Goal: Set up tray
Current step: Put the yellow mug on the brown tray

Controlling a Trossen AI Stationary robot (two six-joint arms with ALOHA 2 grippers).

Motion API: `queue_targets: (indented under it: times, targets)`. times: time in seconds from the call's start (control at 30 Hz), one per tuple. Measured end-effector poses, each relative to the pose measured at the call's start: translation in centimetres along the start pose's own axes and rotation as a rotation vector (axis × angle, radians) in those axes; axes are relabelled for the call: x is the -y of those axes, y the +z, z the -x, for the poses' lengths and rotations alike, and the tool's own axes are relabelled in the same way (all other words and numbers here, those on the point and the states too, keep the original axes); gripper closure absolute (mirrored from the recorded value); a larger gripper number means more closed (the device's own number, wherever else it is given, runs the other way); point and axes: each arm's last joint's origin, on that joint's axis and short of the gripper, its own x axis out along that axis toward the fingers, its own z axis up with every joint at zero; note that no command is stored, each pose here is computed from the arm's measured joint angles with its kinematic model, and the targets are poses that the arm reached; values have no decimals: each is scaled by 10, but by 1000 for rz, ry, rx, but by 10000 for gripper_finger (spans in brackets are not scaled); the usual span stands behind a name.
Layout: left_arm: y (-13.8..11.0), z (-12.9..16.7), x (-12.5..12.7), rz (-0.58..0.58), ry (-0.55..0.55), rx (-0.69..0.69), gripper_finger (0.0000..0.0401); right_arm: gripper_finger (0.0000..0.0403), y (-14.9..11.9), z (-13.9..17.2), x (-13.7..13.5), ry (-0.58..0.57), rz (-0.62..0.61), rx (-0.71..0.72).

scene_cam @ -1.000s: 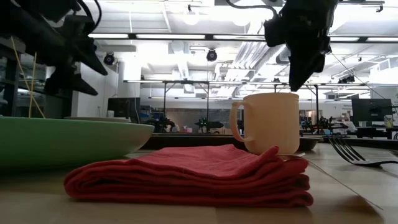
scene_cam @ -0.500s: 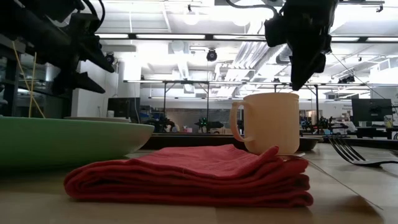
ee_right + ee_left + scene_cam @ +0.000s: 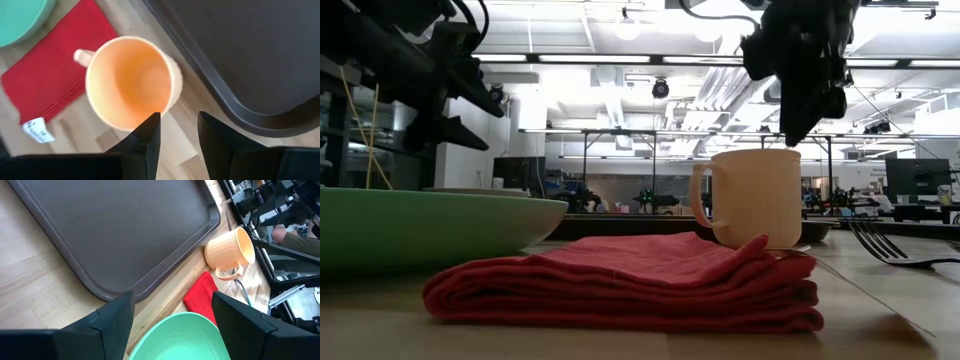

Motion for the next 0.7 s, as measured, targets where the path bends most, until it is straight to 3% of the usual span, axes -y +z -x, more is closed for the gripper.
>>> queue_targets:
  times: [0.43,0.7]
  targets:
    - [0,0,0,-8,4,-3,107,290,1,0,-3,67,-18,-22]
    - [0,0,0,-8,7,0,107,188,1,0,-3,56,-30,-15]
